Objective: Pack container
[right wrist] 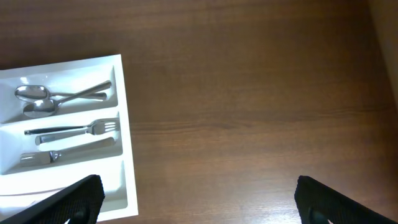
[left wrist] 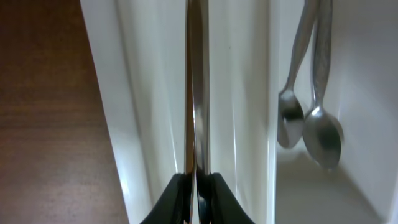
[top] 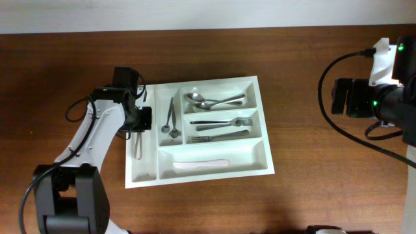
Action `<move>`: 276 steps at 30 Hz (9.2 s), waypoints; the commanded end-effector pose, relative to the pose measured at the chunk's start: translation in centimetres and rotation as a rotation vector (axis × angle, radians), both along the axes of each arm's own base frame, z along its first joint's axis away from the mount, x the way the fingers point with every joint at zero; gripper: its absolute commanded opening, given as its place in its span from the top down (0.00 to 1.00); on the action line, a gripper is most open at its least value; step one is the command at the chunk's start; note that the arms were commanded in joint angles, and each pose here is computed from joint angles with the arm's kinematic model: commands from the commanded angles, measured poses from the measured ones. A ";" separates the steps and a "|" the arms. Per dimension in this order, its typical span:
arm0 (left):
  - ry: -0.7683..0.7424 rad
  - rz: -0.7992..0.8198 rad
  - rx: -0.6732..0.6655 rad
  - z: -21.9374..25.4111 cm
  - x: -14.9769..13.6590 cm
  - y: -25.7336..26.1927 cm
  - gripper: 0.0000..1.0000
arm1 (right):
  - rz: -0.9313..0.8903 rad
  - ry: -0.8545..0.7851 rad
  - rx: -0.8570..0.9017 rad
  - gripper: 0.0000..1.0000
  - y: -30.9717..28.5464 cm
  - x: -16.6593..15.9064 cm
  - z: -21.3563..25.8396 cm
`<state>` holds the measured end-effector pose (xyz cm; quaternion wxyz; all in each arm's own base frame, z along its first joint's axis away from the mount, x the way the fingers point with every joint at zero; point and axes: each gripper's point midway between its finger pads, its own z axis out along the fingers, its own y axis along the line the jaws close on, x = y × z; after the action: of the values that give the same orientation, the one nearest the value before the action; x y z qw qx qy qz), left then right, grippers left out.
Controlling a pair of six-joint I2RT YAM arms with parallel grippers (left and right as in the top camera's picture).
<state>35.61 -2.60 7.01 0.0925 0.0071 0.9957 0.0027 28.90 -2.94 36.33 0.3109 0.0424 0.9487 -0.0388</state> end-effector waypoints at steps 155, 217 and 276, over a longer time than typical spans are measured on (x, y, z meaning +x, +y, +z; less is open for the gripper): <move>-0.523 0.150 0.115 25.5 1.5 5.1 0.01 | -0.031 -0.432 -0.033 0.01 0.0 -7.9 -15.5; -0.524 0.146 0.114 25.5 1.5 5.0 0.01 | -0.003 -0.419 -0.008 0.01 0.7 -8.8 -27.4; -1.027 0.144 0.029 5.9 -14.0 4.4 0.01 | -0.003 -0.419 -0.008 0.01 0.7 -8.8 -27.4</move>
<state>21.59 2.08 13.15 0.5682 -0.0659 0.8196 0.0321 20.11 -2.11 9.12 0.4999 0.0418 0.8644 -0.0351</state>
